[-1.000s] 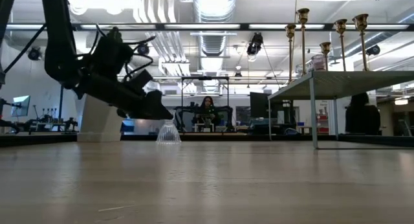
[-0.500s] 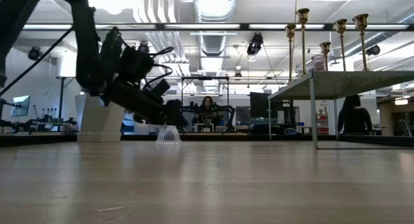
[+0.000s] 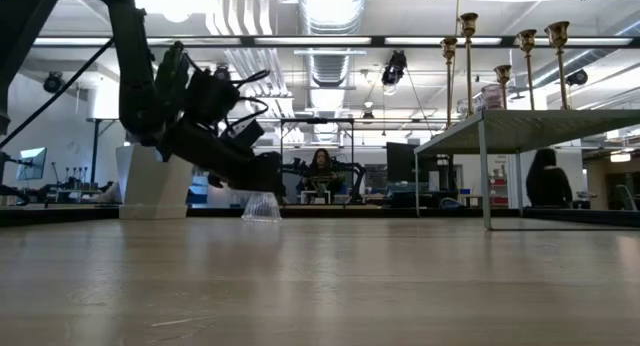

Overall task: Pick & Place candle stick holders
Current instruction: Put the transparent glass candle holder on the shelf

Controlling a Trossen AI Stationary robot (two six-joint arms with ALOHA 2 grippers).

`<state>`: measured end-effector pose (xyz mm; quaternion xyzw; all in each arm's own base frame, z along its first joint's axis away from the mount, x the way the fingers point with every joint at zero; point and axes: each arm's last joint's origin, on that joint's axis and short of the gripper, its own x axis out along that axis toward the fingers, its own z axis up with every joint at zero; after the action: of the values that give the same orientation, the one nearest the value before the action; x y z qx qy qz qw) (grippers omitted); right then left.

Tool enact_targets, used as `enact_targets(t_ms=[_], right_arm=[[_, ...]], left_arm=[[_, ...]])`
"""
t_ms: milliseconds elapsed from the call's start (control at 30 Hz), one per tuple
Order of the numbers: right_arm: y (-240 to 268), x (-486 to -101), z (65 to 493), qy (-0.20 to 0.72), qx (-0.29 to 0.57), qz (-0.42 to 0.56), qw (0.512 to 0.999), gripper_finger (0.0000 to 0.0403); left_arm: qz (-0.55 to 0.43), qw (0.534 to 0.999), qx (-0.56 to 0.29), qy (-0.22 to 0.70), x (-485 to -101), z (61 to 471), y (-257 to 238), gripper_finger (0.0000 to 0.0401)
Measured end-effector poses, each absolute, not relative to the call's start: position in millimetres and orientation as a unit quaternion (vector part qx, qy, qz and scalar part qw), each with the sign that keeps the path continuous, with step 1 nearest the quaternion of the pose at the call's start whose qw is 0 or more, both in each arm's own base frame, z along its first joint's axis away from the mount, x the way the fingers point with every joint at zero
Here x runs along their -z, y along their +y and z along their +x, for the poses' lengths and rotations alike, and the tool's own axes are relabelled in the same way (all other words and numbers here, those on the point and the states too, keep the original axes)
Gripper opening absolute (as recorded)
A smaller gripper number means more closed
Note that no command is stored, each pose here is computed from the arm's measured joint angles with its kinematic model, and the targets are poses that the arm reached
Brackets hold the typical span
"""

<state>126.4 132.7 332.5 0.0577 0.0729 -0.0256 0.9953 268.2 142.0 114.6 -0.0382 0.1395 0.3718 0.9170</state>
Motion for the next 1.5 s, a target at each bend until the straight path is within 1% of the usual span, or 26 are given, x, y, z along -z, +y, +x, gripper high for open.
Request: enact_targets(t_ms=[100,167,267,400,500,600,700,833,967,1067,1167,1300,1500], right_arm=[[132.6,-332.2,126.3,0.074,0.026,0.055,0.995,0.0087],[132.4,-332.1,126.3,0.074,0.027,0.054,0.995,0.0085],[130.5,-332.0,125.7,0.072,0.041,0.053,0.995,0.0081],[128.8,-332.0,125.2,0.069,0.058,0.064,0.994,0.0078],[129.4,-331.4,125.7,0.069,0.058,0.067,0.994,0.0081],[129.8,-331.1,125.9,0.070,0.057,0.077,0.993,0.0086],[130.5,-329.5,128.8,0.072,0.062,0.075,0.993,0.0091],[133.1,-324.7,135.6,0.079,0.073,0.071,0.992,0.0096],[135.9,-319.8,141.7,0.087,0.082,0.060,0.991,0.0102],[135.6,-318.5,144.8,0.090,0.082,0.060,0.991,0.0108],[135.0,-318.9,145.9,0.094,0.074,0.063,0.991,0.0112],[135.6,-328.3,146.6,0.091,0.064,0.060,0.992,0.0117],[134.1,-347.1,145.3,0.107,0.068,0.049,0.991,0.0113]], left_arm=[[-0.042,0.924,-0.354,0.140,-114.6,266.0,139.7,0.0127],[-0.047,0.934,-0.324,0.140,-115.7,265.2,137.3,0.0127],[-0.061,0.959,-0.244,0.133,-121.3,265.5,132.0,0.0127],[-0.101,0.983,-0.119,0.097,-138.5,267.8,124.7,0.0127],[-0.132,0.988,-0.016,0.084,-154.8,273.8,118.0,0.0127],[-0.139,0.984,0.045,0.098,-172.5,284.9,110.0,0.0127],[-0.116,0.983,0.076,0.124,-194.1,303.2,100.5,0.0127],[-0.063,0.983,0.117,0.129,-233.9,330.4,86.4,0.0127],[-0.011,0.981,0.146,0.128,-262.8,347.0,72.3,0.0127],[0.009,0.981,0.156,0.116,-278.7,353.0,67.0,0.0127],[0.019,0.982,0.156,0.105,-286.9,355.4,65.7,0.0127],[0.028,0.984,0.149,0.094,-294.1,362.4,67.7,0.0127],[0.027,0.984,0.150,0.096,-291.6,392.6,72.8,0.0127]])
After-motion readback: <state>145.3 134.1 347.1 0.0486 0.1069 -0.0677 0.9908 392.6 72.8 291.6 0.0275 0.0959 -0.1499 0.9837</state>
